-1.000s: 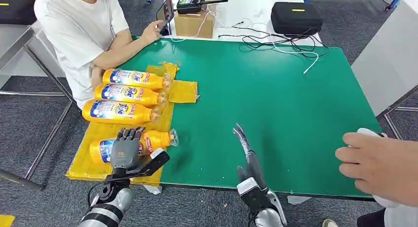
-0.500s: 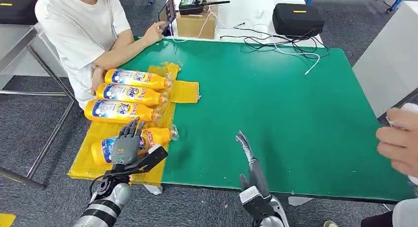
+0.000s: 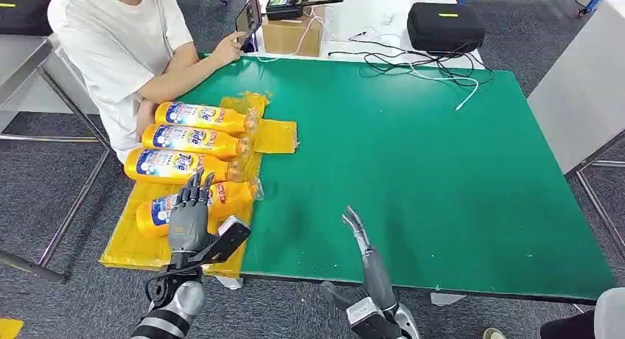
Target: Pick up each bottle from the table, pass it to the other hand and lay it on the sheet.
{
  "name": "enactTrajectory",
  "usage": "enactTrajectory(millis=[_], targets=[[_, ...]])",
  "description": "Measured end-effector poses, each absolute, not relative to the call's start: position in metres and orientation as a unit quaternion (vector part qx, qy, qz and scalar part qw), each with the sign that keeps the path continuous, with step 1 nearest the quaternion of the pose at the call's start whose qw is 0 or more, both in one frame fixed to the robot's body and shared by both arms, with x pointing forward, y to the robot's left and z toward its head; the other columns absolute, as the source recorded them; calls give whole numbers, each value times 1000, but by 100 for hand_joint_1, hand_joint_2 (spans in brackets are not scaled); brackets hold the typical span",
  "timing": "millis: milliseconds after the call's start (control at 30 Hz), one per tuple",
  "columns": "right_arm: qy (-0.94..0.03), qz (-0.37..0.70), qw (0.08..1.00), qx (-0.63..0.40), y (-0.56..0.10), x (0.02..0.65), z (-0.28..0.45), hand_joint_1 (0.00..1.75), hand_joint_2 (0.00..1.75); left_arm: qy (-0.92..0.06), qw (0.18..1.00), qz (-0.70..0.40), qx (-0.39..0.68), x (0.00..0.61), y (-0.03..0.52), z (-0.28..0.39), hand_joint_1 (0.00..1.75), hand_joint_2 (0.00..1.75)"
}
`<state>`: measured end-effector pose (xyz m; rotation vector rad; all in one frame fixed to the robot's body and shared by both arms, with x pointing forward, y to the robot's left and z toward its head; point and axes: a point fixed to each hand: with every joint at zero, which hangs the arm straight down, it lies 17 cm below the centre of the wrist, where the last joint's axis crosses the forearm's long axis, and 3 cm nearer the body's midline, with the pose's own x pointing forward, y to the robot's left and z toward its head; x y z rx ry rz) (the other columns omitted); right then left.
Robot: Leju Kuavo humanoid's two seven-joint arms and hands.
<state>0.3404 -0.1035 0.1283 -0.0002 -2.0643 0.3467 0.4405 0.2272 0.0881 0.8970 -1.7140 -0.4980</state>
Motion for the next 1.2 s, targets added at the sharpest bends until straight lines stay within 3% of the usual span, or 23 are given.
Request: enactTrajectory(millis=[33,67,133,167,233,267,300,400,500,633,800,833,967,1200], targets=[[-854,139,502,5,-102,340,129,0,0,-734,532,-199,373,439,224,96,0,175],[-854,138,502,7,-100,338,129,0,175,-750,520,-185,364,437,219,106,0,175],[-856,148,495,12,-90,335,130,0,175,-788,469,-177,358,431,202,136,0,175],[-856,159,492,24,-80,332,130,0,0,-802,445,-172,360,428,195,151,0,175],[-846,173,500,66,-56,324,121,0,0,-813,429,-140,368,426,199,172,0,175],[-842,179,503,74,-48,320,116,0,175,-815,427,-127,371,426,203,177,0,175],[-839,185,505,79,-41,316,113,0,0,-817,426,-113,372,425,208,181,0,175],[-830,195,516,83,-29,317,102,0,0,-818,436,-74,368,420,218,184,0,175],[-812,189,548,61,-30,324,89,0,0,-809,495,30,316,413,235,168,0,175],[-841,68,537,6,-69,346,124,0,0,-801,558,160,146,405,220,142,0,175],[-860,4,510,-9,-90,364,162,0,0,-800,563,188,87,401,204,136,0,175],[-862,4,507,-2,-89,364,166,0,175,-796,566,198,79,401,204,133,0,175],[-876,12,482,-10,-88,362,184,0,175,-785,578,219,43,394,195,120,0,175],[-875,-12,483,-35,-96,366,187,0,175,-765,600,223,70,381,203,96,0,175]])
